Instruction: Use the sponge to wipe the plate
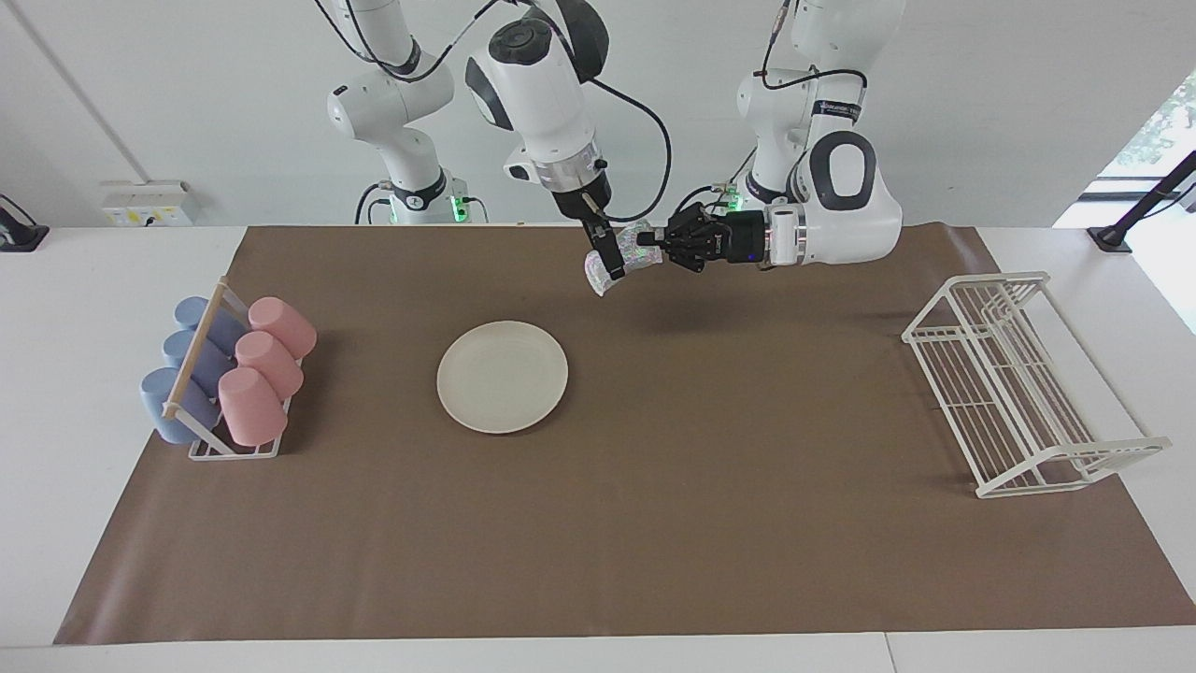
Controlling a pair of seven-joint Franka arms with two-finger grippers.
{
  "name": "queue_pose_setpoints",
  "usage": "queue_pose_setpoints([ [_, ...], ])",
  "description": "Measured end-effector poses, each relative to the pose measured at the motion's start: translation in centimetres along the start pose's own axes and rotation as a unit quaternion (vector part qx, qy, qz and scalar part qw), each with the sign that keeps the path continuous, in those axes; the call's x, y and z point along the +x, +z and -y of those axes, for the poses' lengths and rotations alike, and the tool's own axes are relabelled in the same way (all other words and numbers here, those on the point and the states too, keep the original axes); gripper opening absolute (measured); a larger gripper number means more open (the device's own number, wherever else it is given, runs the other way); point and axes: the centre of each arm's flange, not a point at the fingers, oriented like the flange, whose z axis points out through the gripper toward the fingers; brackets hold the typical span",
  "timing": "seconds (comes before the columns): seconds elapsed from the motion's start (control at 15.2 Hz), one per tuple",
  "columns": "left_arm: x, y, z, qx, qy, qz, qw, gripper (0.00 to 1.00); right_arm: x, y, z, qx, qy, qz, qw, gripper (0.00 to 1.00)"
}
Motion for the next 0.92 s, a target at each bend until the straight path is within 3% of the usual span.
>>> queue_pose_setpoints([
  [0.2, -0.02, 0.00, 0.05, 0.000, -0.001, 0.000, 1.000, 0.04, 0.01, 0.00, 0.01, 0.000, 0.010, 0.000, 1.000, 0.96],
  [0.72, -0.10, 0.13, 0.11, 0.000, -0.001, 0.002, 1.000, 0.04, 0.00, -0.01, 0.00, 0.000, 0.020, 0.001, 1.000, 0.19],
  [0.79, -0.11, 0.16, 0.11, 0.000, -0.001, 0.002, 1.000, 0.04, 0.00, -0.01, 0.00, 0.000, 0.021, 0.001, 1.000, 0.14],
  [0.92, -0.12, 0.17, 0.11, 0.000, -0.001, 0.002, 1.000, 0.04, 0.01, 0.00, -0.01, -0.001, 0.028, 0.001, 1.000, 0.13],
])
